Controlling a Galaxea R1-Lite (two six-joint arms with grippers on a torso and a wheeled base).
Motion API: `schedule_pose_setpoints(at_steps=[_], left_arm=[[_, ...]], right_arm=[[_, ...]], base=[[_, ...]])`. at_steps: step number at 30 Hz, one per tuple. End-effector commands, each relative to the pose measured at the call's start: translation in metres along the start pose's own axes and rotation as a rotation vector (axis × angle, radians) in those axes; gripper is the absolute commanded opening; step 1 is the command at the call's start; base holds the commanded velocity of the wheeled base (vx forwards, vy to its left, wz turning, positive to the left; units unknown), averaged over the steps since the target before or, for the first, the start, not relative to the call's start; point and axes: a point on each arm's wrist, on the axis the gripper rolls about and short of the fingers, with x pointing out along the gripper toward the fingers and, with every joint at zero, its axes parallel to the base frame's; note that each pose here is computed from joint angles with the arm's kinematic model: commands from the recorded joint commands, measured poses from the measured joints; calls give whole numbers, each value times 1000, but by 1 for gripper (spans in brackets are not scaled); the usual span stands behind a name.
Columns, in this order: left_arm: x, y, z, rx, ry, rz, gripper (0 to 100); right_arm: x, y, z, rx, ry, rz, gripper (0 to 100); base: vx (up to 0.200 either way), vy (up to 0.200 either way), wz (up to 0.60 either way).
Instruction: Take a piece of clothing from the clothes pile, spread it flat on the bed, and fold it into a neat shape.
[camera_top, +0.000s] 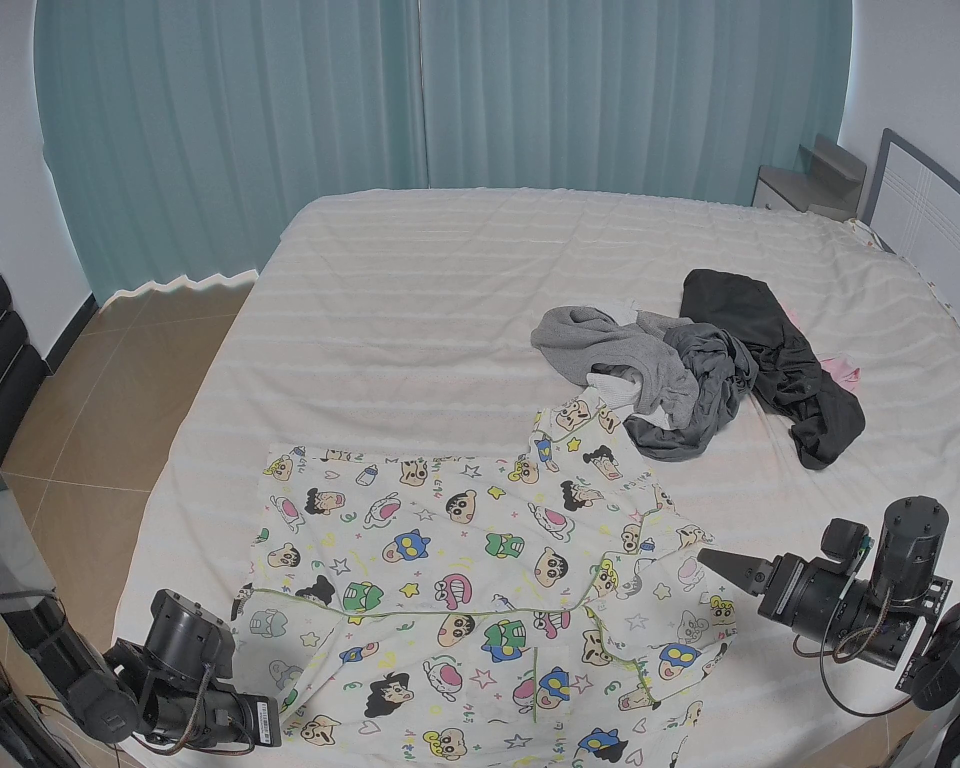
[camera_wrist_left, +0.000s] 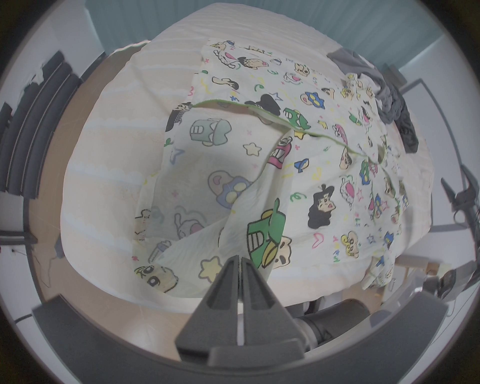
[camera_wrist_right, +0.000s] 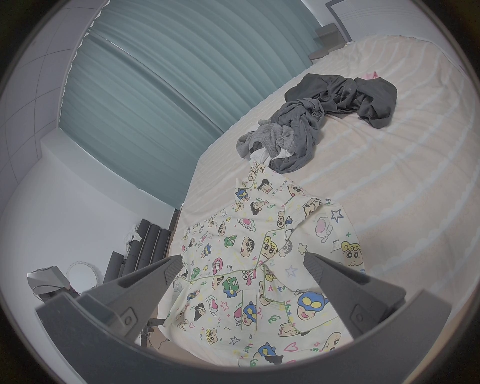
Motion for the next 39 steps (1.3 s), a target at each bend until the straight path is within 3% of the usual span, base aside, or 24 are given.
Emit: schedule_pose_setpoints(at_steps=[1,4,5,12,19,24,30,39], left_arm=[[5,-7,-10,69,35,26,0],[3,-13,-12,107,31,8,0],[3,-14,-13,116,33,4,100],[2,-19,-20,160,31,17,100],[0,-20,-16,132,1,5,100],[-2,-26,-6,-14,-84,-37,100],[0,-29,-3,-147,-80,-42,100],[0,-26,-6,-218,-69,-35,100]], right_arm=[[0,0,0,0,-1,1,100],[0,0,0,0,-2,2,100],[0,0,0,0,-2,2,100],[0,0,0,0,-3,1,100],[0,0,0,0,-2,2,100],[0,1,1,-2,-3,3,100],[0,1,1,-2,-6,2,100],[-2,2,2,-3,-18,12,100]], base=[[0,0,0],[0,0,0],[0,0,0],[0,0,0],[0,0,0],[0,0,0],[0,0,0],[0,0,0]])
